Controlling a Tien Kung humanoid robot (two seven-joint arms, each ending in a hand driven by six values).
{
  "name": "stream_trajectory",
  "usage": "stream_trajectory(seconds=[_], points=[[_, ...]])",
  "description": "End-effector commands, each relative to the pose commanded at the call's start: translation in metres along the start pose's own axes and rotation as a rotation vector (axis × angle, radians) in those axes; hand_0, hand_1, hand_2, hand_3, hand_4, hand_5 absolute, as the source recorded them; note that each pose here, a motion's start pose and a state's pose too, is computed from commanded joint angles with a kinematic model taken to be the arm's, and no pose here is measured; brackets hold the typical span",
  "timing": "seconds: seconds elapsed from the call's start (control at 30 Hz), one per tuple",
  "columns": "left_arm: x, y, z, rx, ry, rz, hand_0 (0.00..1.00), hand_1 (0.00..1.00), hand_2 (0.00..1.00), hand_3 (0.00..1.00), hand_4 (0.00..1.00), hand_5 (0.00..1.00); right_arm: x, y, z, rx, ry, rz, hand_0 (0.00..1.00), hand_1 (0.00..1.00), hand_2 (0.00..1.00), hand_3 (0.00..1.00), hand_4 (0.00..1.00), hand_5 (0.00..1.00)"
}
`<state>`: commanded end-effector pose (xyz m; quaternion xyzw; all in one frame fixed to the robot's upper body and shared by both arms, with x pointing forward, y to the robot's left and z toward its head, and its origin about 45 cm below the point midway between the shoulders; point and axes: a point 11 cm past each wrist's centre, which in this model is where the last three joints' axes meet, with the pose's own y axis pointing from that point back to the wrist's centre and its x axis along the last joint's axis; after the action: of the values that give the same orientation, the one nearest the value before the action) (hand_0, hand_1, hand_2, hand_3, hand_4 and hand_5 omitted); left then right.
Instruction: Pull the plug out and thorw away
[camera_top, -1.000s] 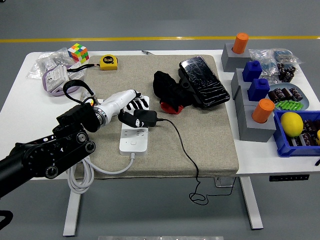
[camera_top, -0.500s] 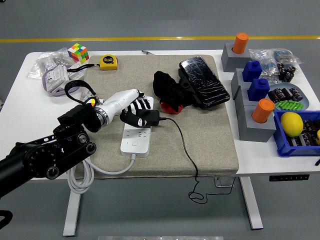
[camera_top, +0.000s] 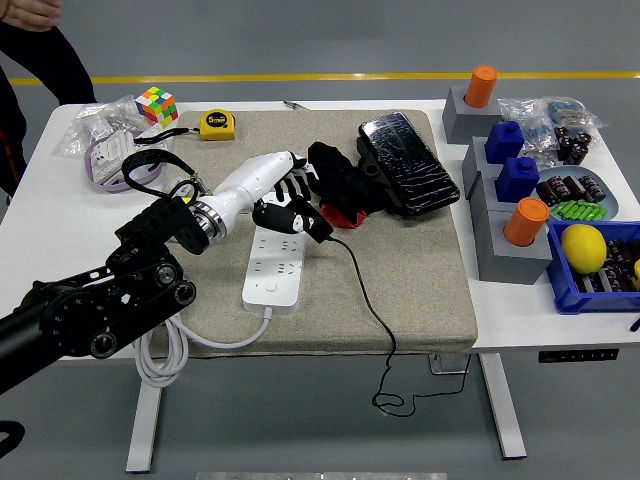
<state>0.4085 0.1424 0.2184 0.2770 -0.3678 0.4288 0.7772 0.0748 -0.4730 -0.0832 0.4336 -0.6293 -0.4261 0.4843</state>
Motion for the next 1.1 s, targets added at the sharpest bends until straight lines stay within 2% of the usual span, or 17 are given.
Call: stream_trajectory(seconds=[0.13,0.23,0.47,0.7,0.73,0.9,0.93,1.1], points=[[-0.015,0.0,0.013,-0.04,0.034,-0.016,0.325,0.412,0.436,0.512,0.732,0.002,-0.001,0.0,-0.002,0.004,0.002,-0.001,0.678,0.718,0.737,0.711,0.998,0.498],[-0.033,0.0,0.02,-0.058,0.047,-0.046,0.325,0.412,0.436,0.512,0.732,0.002,-0.001,0.0,-0.002,0.005,0.004,-0.001,0.678,0.718,0.737,0.711,0.998,0.498],[-0.06,-0.005,0.03,-0.074,0.049,-0.089,0.335,0.417,0.44,0.521,0.739,0.002,-0.001,0.0,-0.002,0.003,0.006,-0.001,0.678,0.718,0.736,0.709,0.998,0.498],[-0.066,-0.012,0.027,-0.053,0.057,-0.099,0.355,0.435,0.458,0.54,0.717,0.002,0.0,0.0,-0.002,0.001,0.009,0.0,0.678,0.718,0.736,0.708,0.998,0.497],[-0.067,-0.013,0.026,-0.048,0.056,-0.104,0.467,0.504,0.506,0.559,0.741,0.002,0.0,0.0,-0.001,0.001,0.009,0.0,0.678,0.718,0.737,0.707,0.998,0.497],[-0.072,-0.013,0.017,-0.016,0.059,-0.129,0.467,0.504,0.506,0.559,0.741,0.002,0.0,0.0,-0.001,0.001,0.01,0.0,0.678,0.718,0.737,0.707,0.998,0.497],[-0.073,-0.013,0.016,-0.01,0.06,-0.135,0.609,0.604,0.548,0.571,0.801,0.002,0.0,0.0,-0.001,0.001,0.01,0.0,0.677,0.718,0.736,0.705,0.998,0.498],[-0.071,-0.014,0.012,0.006,0.053,-0.141,0.609,0.604,0.548,0.571,0.801,0.002,0.0,0.0,-0.002,0.002,0.011,0.001,0.677,0.718,0.736,0.705,0.998,0.498]])
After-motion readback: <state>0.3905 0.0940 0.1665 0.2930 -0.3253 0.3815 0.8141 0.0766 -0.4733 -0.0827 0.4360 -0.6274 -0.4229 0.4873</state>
